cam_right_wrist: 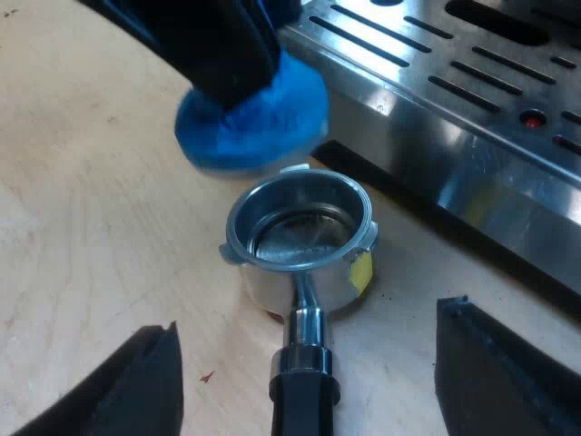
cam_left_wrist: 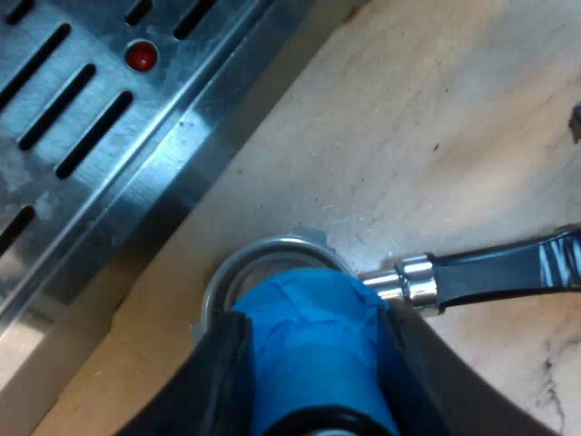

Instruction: Grind coffee beans and then tamp

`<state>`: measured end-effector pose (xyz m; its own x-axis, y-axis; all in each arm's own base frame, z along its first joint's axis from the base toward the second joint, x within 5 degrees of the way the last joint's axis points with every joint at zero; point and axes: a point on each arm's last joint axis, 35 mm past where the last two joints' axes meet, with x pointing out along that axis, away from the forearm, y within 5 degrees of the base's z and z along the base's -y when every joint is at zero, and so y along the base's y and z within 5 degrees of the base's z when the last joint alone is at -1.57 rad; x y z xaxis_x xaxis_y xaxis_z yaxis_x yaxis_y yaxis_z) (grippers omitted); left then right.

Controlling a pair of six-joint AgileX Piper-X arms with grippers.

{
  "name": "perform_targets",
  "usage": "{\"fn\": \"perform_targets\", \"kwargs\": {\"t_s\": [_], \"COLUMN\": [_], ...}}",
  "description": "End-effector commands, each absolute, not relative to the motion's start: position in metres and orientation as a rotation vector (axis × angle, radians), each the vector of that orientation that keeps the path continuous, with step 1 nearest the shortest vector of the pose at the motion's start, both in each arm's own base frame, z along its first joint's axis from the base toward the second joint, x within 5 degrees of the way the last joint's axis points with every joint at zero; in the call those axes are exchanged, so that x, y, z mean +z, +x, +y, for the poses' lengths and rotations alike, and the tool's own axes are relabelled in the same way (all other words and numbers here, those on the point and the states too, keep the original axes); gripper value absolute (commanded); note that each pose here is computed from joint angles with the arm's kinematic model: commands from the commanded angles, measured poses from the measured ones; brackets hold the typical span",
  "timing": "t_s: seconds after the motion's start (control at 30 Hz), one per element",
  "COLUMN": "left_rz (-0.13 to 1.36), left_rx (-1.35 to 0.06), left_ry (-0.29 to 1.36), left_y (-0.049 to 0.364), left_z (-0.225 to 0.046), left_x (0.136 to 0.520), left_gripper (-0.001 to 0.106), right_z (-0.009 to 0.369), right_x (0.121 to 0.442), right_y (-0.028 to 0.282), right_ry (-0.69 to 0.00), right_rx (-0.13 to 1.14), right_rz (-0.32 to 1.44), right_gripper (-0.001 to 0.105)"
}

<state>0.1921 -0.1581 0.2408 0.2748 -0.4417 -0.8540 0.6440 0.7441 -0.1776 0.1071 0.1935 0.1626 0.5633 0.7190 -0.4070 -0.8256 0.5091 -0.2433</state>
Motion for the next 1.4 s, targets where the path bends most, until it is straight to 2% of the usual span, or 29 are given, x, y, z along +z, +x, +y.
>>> {"fn": "perform_targets", "kwargs": {"t_s": [0.03, 0.63, 1.4], "left_rz": [1.057, 1.084, 1.073], "left_rx": [-0.753, -0.746, -0.717], "left_ry": [0.225, 0.233, 0.236], "left_y": [0.194, 0.204, 0.206], "left_z": [-0.162, -0.169, -0.168], "left_x": [0.241, 0.224, 0.225], "left_gripper": [0.0, 0.0, 0.0], "right_z": [0.194, 0.194, 0.194], "right_x": [0.165, 0.165, 0.165], "right_y": [0.109, 0.109, 0.109], "right_ry": [-0.44, -0.438, -0.436], "right_rx": [0.942, 0.942, 0.941], "right_rz": [0.25, 0.25, 0.248], "right_gripper": [0.06, 0.06, 0.06]}}
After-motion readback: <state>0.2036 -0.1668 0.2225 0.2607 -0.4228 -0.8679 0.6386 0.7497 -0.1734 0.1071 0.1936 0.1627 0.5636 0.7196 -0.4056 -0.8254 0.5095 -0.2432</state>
